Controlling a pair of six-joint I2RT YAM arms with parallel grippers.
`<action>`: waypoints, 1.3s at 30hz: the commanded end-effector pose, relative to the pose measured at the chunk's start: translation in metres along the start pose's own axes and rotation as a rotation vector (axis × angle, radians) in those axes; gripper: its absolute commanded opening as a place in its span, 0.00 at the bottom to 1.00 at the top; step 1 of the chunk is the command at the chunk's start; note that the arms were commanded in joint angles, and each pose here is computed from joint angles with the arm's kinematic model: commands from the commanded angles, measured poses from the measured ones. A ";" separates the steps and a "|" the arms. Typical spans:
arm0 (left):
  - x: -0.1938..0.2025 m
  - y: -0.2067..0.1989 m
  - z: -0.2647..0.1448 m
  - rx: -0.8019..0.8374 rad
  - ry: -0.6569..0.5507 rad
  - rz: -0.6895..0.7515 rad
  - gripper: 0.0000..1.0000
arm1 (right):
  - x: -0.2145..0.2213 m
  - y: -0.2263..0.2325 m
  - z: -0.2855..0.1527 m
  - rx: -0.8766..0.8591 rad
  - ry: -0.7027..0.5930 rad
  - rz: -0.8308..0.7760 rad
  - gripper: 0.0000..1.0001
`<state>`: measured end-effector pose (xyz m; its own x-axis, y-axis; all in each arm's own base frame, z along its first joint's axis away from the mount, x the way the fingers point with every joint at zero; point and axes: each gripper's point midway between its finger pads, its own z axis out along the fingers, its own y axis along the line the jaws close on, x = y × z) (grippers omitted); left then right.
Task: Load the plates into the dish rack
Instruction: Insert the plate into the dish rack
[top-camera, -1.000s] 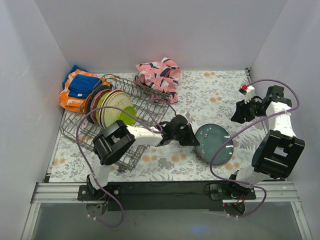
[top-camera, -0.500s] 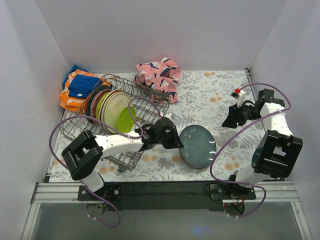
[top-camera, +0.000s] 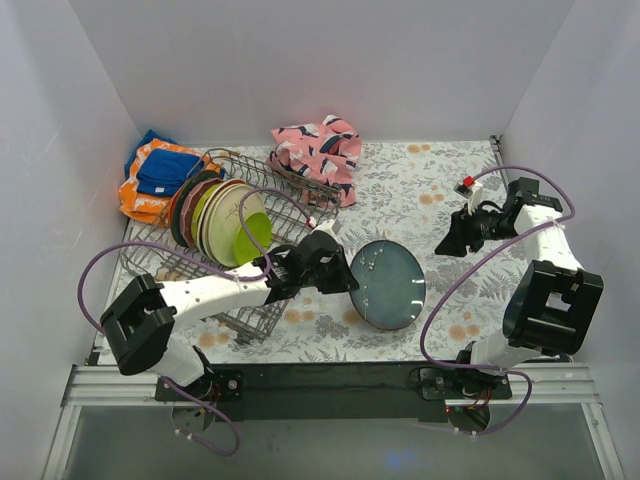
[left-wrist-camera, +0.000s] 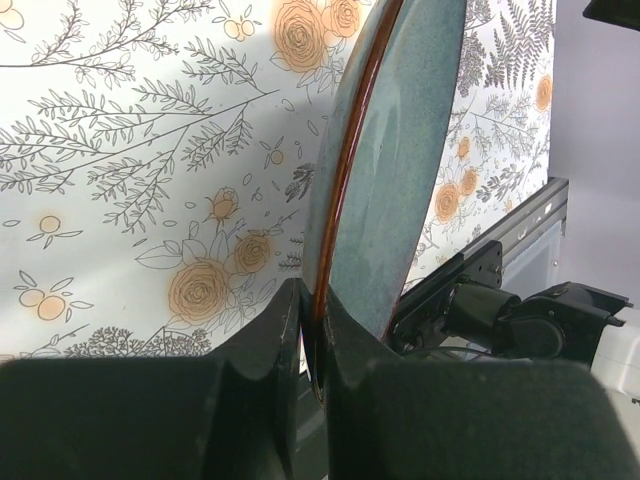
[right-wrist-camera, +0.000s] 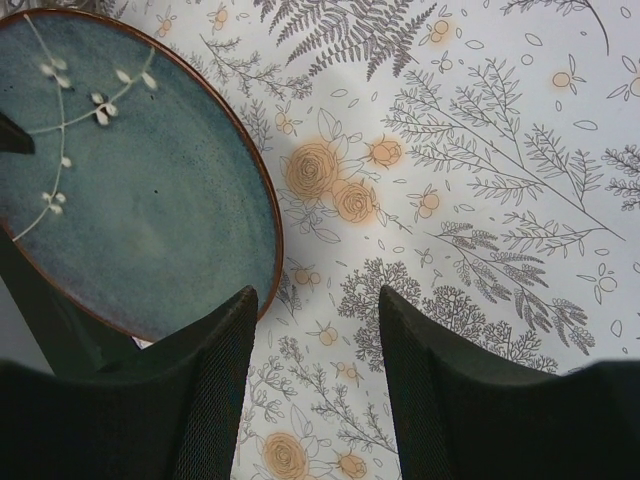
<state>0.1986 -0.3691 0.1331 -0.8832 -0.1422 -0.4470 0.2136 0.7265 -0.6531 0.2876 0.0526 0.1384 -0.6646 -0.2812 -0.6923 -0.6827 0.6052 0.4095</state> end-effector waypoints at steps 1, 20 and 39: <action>-0.044 -0.052 -0.034 0.157 -0.160 0.004 0.00 | -0.010 0.014 -0.001 -0.042 -0.031 0.019 0.59; -0.084 -0.067 -0.077 0.134 -0.266 0.081 0.00 | -0.027 0.020 -0.005 -0.062 -0.073 0.022 0.59; -0.152 -0.058 -0.164 0.017 -0.439 0.123 0.00 | -0.023 0.021 0.002 -0.091 -0.071 0.047 0.60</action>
<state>0.2436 -0.2895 0.2473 -0.7238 -0.1763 -0.6671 0.2547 0.8303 -0.4958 0.2889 0.0666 0.1557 -0.6736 -0.2219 -0.7050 -0.6767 0.5689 0.4674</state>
